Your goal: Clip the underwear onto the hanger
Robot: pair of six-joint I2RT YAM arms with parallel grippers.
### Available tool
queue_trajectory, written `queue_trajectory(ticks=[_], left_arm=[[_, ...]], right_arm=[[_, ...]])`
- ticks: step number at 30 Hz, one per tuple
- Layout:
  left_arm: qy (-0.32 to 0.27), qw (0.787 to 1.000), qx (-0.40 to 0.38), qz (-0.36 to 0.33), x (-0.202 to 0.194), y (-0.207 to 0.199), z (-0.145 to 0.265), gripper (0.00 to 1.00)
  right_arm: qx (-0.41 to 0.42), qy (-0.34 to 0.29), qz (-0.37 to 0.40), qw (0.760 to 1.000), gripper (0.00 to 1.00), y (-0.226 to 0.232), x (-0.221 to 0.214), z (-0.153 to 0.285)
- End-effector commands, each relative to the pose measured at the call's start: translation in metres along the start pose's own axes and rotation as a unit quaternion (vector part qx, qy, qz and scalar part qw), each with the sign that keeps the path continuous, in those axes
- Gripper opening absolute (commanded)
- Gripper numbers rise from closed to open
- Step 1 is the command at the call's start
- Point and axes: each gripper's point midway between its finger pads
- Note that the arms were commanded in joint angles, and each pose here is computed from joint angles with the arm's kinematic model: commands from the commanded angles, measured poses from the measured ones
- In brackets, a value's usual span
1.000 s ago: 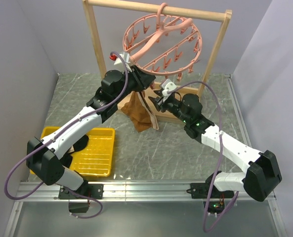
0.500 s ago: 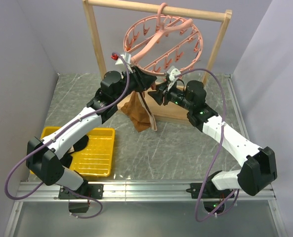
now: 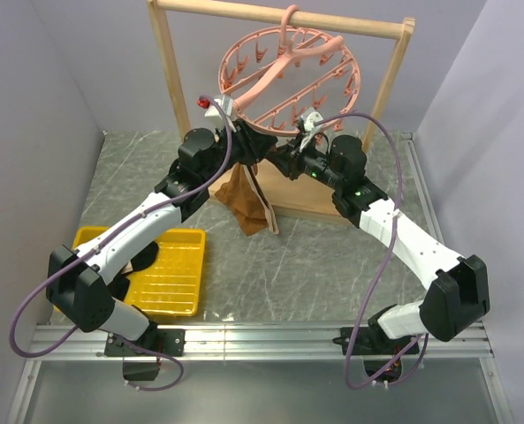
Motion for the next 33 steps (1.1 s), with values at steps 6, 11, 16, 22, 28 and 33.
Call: queue_trajectory(ticks=[6, 11, 16, 22, 28, 33], left_arm=[[-0.012, 0.999, 0.034, 0.03, 0.012, -0.001, 0.009, 0.56], [-0.016, 0.999, 0.028, 0.044, 0.016, -0.006, 0.006, 0.58], [-0.025, 0.998, 0.026, 0.048, 0.023, -0.007, 0.004, 0.59], [-0.051, 0.998, 0.01, 0.046, 0.035, -0.012, 0.005, 0.57], [-0.057, 0.997, 0.008, 0.053, 0.038, -0.01, 0.002, 0.53], [-0.058, 0.997, 0.015, 0.057, 0.038, -0.008, 0.0, 0.44]], right_arm=[[-0.033, -0.033, 0.027, 0.999, 0.0, -0.011, 0.019, -0.001], [-0.03, -0.032, 0.057, 0.997, 0.0, -0.001, 0.014, -0.001], [-0.047, -0.032, 0.08, 0.995, 0.0, -0.001, 0.013, -0.001], [-0.048, -0.03, 0.088, 0.995, 0.0, 0.001, 0.009, 0.0], [-0.048, -0.027, 0.089, 0.994, 0.0, 0.003, 0.005, -0.001], [-0.043, -0.028, 0.095, 0.994, 0.0, 0.006, 0.007, -0.001]])
Point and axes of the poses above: each gripper's point midway between its finger pads, its own z axis back along the fingers, its own y axis along the line the jaws close on, x = y × z, and after that the axes turned 5 degrees about z, right-handed
